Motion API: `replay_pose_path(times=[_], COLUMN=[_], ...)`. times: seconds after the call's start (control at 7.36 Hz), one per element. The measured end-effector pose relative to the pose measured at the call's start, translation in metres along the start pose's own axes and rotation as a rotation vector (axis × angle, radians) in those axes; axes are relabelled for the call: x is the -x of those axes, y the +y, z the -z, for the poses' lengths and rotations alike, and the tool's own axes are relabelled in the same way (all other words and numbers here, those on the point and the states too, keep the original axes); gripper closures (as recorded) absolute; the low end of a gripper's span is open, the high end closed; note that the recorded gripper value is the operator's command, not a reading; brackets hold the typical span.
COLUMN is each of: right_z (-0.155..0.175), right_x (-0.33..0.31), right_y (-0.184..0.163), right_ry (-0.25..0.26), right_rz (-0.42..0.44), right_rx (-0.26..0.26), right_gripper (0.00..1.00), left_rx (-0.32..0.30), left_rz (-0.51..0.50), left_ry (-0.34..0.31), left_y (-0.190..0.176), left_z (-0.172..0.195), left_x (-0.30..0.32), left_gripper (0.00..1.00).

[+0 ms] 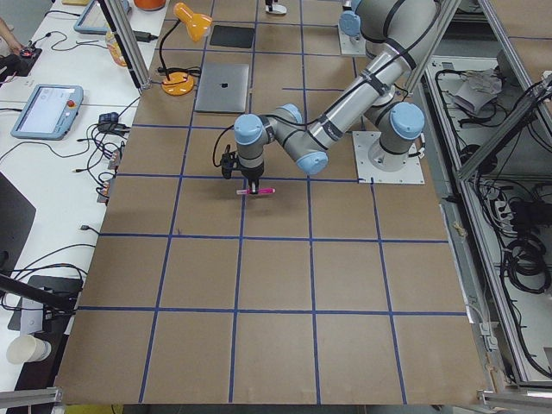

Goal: Place pen and mouse around notebook

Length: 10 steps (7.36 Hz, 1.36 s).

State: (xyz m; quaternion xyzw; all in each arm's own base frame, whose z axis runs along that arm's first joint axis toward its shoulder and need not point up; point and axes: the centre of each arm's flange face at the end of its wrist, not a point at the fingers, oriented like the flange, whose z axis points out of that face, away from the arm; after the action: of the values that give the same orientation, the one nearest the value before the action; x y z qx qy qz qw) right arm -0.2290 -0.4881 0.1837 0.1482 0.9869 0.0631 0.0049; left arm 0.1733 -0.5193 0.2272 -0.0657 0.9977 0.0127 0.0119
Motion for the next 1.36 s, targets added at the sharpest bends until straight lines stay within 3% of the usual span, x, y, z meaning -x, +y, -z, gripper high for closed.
replay_pose_path(times=[0.54, 1.09, 1.36], right_z=[-0.005, -0.010, -0.012], right_x=[-0.001, -0.003, -0.003], right_y=[0.000, 0.007, 0.008], right_ry=[0.007, 0.042, 0.046], right_rz=[0.004, 0.006, 0.006], right_rx=[0.019, 0.052, 0.060], right_gripper=[0.07, 0.10, 0.20], left_rx=[0.007, 0.014, 0.004], left_rz=[0.343, 0.725, 0.923], left_ry=[-0.005, -0.021, -0.019], left_y=[0.019, 0.086, 0.127], left_z=[0.045, 0.033, 0.021], left_x=[-0.178, -0.358, -0.434], left_gripper=[1.00, 1.00, 1.00])
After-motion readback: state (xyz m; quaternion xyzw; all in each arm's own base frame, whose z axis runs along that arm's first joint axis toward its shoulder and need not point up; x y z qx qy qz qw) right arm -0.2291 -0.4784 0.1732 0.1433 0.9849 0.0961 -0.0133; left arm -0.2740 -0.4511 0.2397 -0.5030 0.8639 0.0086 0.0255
